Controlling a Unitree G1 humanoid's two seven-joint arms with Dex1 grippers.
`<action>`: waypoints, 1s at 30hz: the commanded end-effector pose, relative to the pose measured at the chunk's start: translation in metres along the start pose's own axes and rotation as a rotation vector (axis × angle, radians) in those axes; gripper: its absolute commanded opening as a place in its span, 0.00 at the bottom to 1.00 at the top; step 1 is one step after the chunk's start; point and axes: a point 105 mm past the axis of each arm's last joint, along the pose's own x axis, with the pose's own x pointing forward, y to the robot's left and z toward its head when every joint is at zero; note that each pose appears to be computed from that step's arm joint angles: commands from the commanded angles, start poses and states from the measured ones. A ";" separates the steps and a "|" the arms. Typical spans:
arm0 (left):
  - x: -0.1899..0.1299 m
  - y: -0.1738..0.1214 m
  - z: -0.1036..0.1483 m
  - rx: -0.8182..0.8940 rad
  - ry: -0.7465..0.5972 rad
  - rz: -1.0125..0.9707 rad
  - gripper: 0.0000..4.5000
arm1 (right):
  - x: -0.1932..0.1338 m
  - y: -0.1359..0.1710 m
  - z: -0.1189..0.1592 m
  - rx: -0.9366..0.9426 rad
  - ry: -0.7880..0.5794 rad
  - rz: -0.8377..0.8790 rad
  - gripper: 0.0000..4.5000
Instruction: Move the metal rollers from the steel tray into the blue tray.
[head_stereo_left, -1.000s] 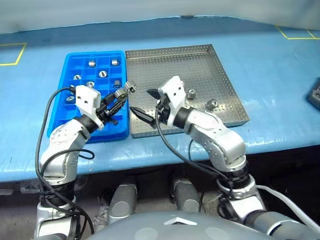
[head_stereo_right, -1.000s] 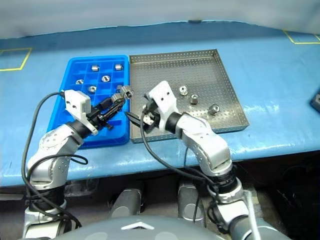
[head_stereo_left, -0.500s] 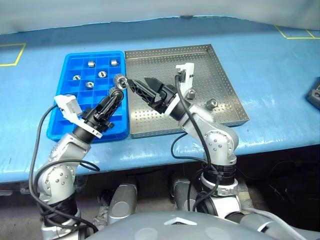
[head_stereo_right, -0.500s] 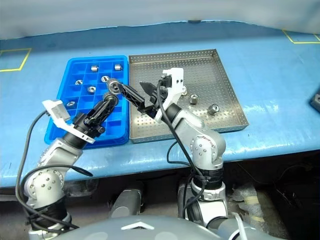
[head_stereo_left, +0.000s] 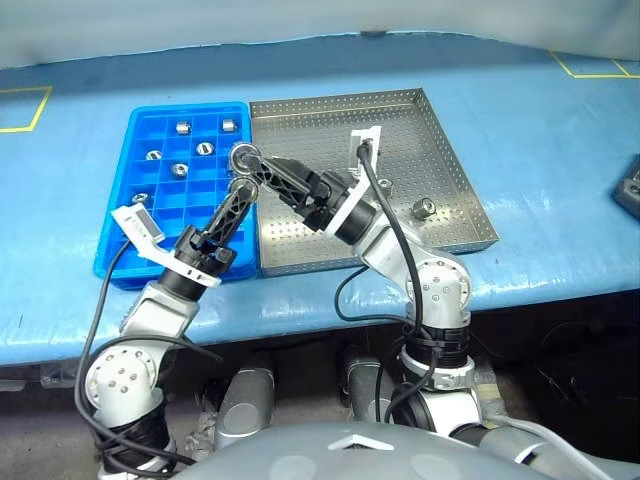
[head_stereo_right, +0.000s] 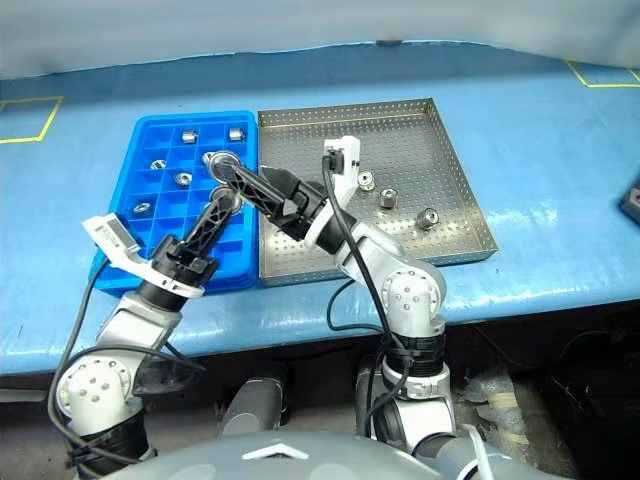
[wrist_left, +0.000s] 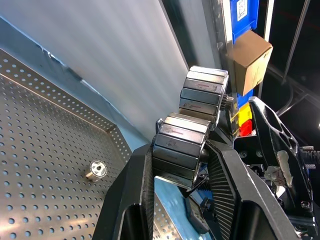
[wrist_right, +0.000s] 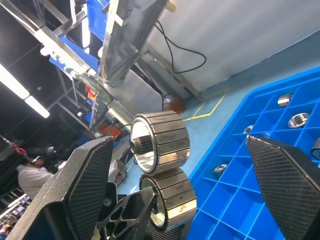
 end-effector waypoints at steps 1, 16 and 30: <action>0.003 -0.010 -0.001 -0.052 -0.006 -0.042 0.27 | 0.005 0.018 -0.003 0.033 -0.012 0.071 1.00; 0.002 -0.009 -0.012 -0.115 0.046 -0.047 0.27 | 0.003 0.022 -0.006 0.064 -0.002 0.093 0.31; 0.001 0.002 -0.008 -0.110 -0.029 0.034 0.27 | 0.008 0.010 0.007 0.130 -0.090 -0.004 0.30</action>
